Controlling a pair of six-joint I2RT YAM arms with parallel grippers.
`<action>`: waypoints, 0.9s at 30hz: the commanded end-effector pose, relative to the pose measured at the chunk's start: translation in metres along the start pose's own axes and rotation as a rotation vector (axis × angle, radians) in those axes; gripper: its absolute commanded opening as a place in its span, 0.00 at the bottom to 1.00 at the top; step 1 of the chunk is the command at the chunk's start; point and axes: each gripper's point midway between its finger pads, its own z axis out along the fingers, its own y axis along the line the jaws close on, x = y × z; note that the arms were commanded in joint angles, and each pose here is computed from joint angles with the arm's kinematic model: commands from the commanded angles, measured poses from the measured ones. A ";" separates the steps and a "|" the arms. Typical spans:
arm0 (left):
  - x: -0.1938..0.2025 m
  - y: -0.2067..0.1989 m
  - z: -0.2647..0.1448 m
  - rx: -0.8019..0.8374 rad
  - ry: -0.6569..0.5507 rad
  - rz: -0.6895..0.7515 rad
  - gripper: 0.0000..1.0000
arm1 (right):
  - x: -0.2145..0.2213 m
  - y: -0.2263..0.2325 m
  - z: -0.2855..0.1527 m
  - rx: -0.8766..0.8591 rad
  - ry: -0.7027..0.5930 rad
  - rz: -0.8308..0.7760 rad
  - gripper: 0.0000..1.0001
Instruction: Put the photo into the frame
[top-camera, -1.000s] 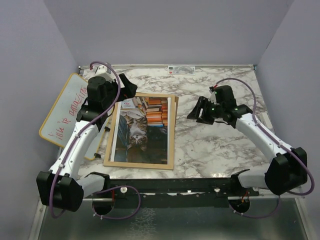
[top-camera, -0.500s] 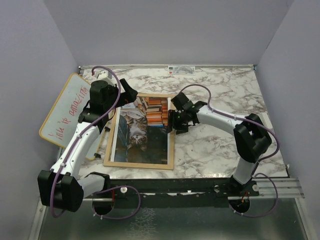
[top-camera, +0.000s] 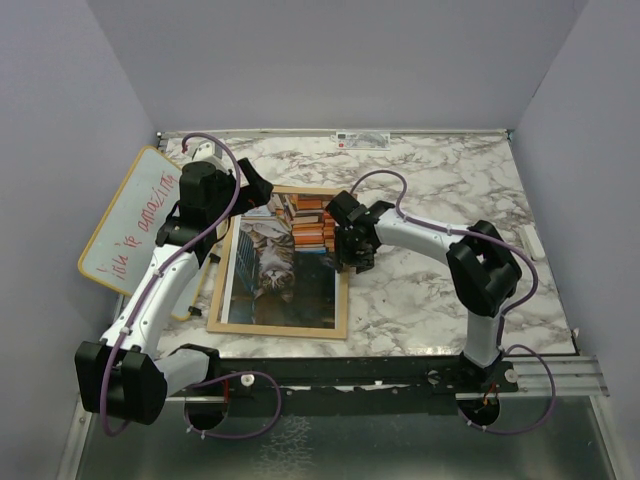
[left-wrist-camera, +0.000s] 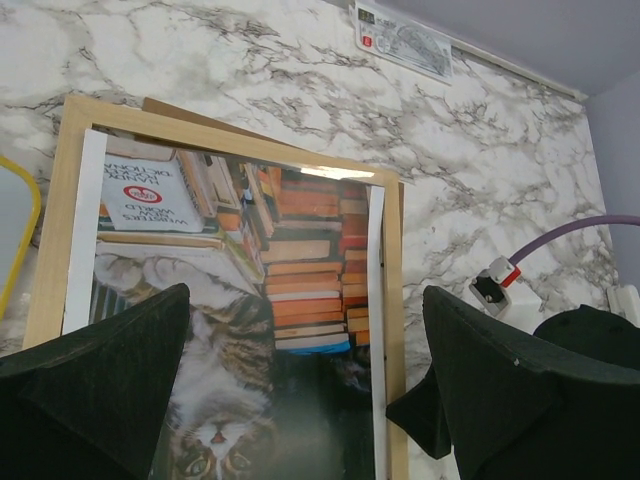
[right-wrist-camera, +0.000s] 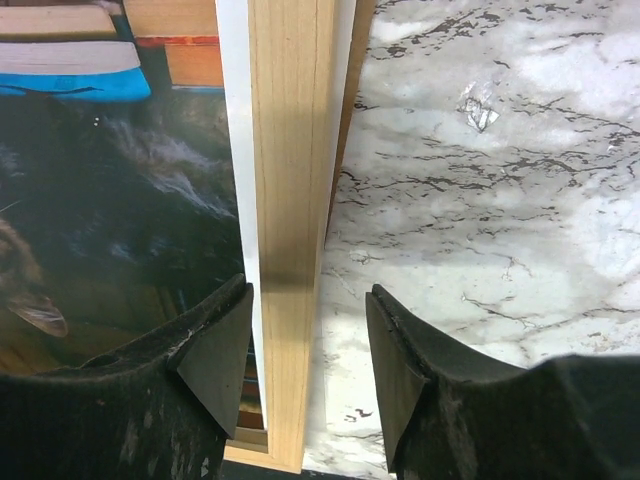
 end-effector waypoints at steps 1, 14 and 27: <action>0.005 0.006 0.001 -0.029 0.002 -0.011 0.99 | 0.005 0.000 0.013 0.025 0.020 0.003 0.52; 0.007 0.003 0.000 -0.017 0.012 -0.020 0.99 | -0.008 0.013 0.004 -0.015 -0.021 0.041 0.14; 0.006 -0.007 0.002 0.024 0.025 -0.046 0.99 | -0.040 0.020 -0.058 -0.059 -0.170 0.083 0.01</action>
